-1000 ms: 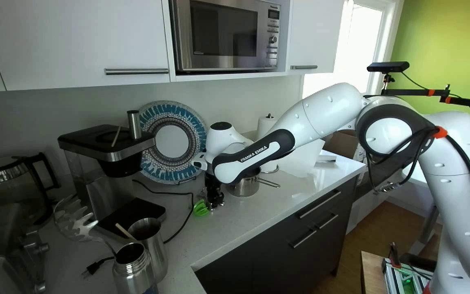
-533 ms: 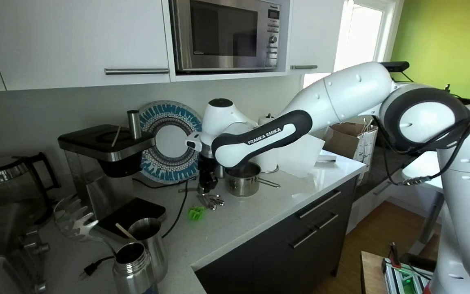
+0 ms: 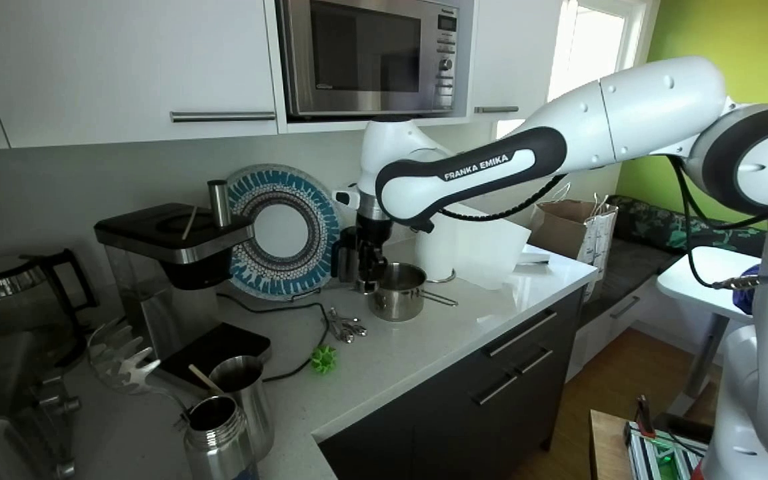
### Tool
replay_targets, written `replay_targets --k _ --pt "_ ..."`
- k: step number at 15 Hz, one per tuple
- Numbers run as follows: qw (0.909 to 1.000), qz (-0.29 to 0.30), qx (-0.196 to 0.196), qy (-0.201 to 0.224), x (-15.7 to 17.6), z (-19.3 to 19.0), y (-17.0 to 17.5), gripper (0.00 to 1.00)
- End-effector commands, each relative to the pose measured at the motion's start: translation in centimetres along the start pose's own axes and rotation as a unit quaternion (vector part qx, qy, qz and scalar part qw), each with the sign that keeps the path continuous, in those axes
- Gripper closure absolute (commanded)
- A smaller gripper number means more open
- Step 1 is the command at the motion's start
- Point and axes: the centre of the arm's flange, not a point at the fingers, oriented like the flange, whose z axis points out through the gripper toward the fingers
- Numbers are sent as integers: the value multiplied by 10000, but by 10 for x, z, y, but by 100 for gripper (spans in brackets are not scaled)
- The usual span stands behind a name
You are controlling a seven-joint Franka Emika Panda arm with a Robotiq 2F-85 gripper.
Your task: Put the silver measuring cup in the pot
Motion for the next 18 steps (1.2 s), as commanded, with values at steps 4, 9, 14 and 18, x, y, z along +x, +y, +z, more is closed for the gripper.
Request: replay_targets --k 4,9,14,18 --pt "9893 611 823 -1035 -71 -14 -2 70" --pt "9807 1602 -318 -1077 -112 -14 26 70" --pt "9564 2387 -1471 -814 -158 3 63 70" --pt "9349 2933 -1902 -619 -173 34 68 70"
